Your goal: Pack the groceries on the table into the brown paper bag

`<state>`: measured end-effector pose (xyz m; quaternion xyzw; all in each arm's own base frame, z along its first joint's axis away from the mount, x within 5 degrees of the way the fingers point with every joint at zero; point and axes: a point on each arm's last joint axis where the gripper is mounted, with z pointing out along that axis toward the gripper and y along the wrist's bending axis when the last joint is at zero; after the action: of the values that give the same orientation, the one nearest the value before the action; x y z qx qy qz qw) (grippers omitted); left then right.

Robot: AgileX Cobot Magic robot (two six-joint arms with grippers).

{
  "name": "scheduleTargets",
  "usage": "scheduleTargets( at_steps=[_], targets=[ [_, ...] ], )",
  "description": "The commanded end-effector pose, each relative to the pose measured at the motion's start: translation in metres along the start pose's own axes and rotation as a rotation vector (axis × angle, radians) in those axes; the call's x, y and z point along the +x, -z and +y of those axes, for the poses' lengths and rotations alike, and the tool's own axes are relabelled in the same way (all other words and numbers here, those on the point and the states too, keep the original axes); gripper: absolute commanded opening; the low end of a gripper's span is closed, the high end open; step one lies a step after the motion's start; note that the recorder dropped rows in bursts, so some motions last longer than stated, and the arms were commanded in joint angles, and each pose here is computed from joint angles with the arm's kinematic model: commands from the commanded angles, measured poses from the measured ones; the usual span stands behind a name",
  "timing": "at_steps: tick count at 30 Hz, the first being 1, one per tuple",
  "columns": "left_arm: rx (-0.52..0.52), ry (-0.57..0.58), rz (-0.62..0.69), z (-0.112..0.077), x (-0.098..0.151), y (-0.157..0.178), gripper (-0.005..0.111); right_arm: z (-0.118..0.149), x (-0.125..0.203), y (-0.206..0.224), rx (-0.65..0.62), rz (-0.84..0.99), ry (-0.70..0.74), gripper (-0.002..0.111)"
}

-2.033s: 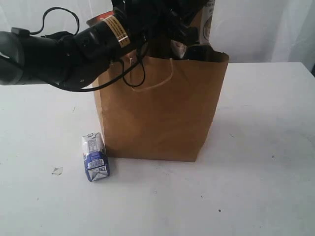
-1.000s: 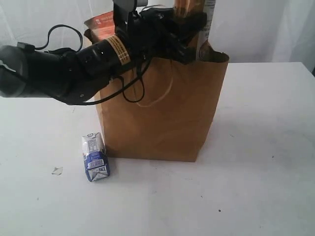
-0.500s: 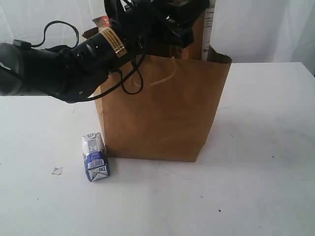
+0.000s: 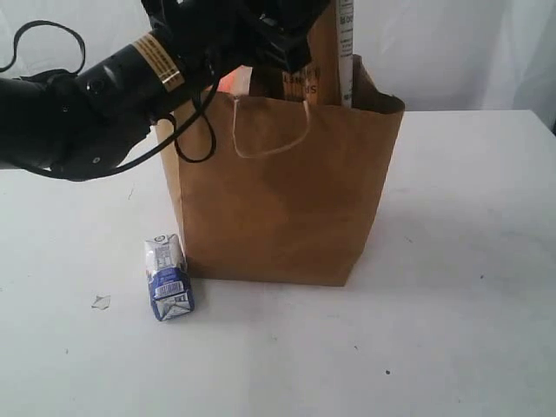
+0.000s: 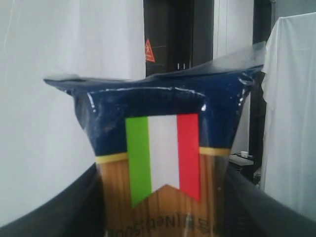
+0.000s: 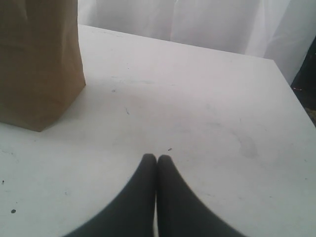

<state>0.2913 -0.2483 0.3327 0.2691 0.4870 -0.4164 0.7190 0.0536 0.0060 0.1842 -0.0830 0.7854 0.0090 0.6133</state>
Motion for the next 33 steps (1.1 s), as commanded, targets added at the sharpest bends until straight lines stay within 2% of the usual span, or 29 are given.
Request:
scheduleTargets(
  at_steps=[1, 7, 14, 20, 27, 33],
  targets=[
    [-0.02, 0.001, -0.034, 0.002, -0.008, 0.003, 0.059, 0.0, 0.001, 0.0, 0.006, -0.003, -0.001, 0.0],
    [-0.02, 0.002, -0.042, 0.002, -0.01, 0.003, 0.059, 0.0, 0.001, 0.0, 0.006, -0.003, -0.001, 0.0],
    [-0.052, -0.017, -0.054, 0.005, -0.025, 0.018, 0.059, 0.0, 0.001, 0.0, 0.006, -0.003, -0.001, 0.0],
    [-0.071, -0.079, -0.03, 0.0, -0.025, 0.032, 0.059, 0.0, 0.001, 0.0, 0.006, -0.003, -0.001, 0.0],
    [-0.106, -0.051, 0.002, 0.002, -0.018, 0.038, 0.059, 0.0, 0.001, 0.0, 0.006, -0.003, -0.001, 0.0],
    [-0.133, -0.073, -0.013, 0.001, -0.029, 0.04, 0.059, 0.0, 0.001, 0.0, 0.006, -0.003, -0.001, 0.0]
  ],
)
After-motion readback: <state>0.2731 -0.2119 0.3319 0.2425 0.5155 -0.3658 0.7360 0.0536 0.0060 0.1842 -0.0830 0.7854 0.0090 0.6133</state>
